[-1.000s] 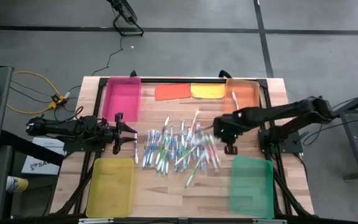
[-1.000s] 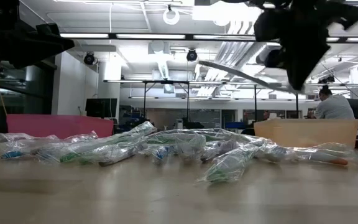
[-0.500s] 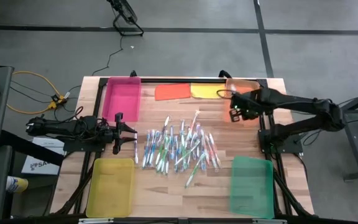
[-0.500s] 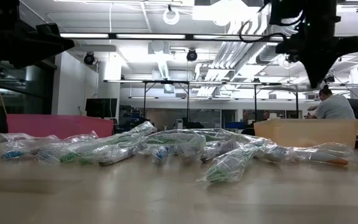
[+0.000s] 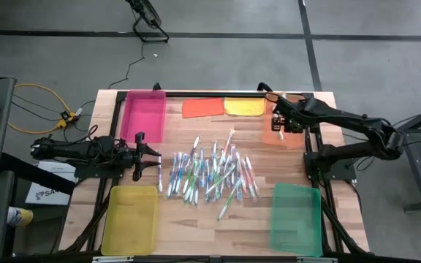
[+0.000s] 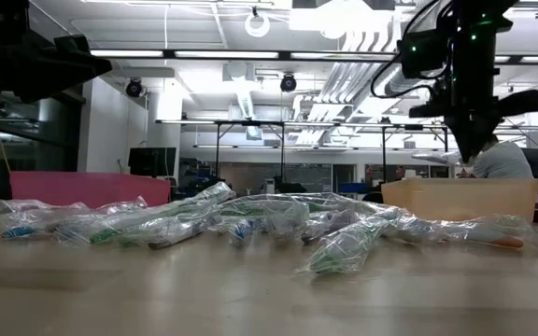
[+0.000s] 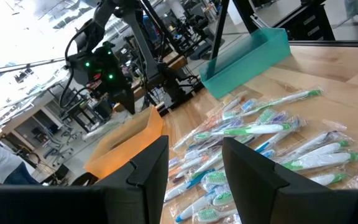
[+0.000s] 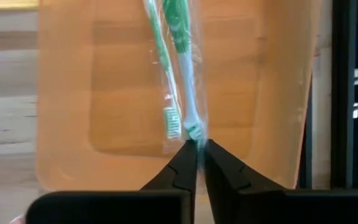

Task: Pick & Place Toothbrushes
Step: Put the green toothbrush into the orange bin, then put the orange toothbrush into the green bin

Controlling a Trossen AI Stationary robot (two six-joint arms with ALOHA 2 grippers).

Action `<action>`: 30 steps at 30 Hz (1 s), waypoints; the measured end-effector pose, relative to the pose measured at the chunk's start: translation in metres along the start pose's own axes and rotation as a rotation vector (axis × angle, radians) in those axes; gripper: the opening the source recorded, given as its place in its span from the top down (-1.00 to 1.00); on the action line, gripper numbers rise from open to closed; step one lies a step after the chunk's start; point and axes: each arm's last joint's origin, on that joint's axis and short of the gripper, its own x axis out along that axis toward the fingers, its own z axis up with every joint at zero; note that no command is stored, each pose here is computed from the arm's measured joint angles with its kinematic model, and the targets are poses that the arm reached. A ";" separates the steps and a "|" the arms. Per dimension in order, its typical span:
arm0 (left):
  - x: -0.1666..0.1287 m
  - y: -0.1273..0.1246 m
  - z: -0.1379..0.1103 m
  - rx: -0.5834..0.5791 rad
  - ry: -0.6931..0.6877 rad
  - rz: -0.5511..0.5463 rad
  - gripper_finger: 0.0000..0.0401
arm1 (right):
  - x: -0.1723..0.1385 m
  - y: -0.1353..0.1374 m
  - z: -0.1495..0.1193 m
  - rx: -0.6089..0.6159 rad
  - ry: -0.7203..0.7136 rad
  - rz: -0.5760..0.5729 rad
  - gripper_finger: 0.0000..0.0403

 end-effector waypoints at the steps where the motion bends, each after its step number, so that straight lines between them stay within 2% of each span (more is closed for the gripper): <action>1: 0.000 0.000 0.000 0.000 0.000 0.000 0.27 | 0.001 -0.001 0.000 0.007 0.002 -0.004 0.86; 10: 0.000 0.000 0.000 0.000 0.000 0.000 0.27 | 0.001 0.003 -0.002 0.005 0.000 0.022 0.38; 15: 0.000 0.000 0.000 0.000 0.000 0.000 0.27 | -0.009 0.008 -0.012 -0.059 -0.016 0.131 0.19; 20: 0.000 0.000 0.000 0.000 0.000 0.000 0.27 | -0.027 0.025 -0.039 -0.300 -0.006 0.363 0.15; 23: 0.000 0.000 0.000 0.000 0.000 0.000 0.27 | -0.033 0.035 -0.057 -0.369 0.030 0.454 0.17; 30: 0.000 0.000 0.000 0.000 0.000 0.000 0.27 | -0.035 0.051 -0.094 -0.485 0.082 0.508 0.20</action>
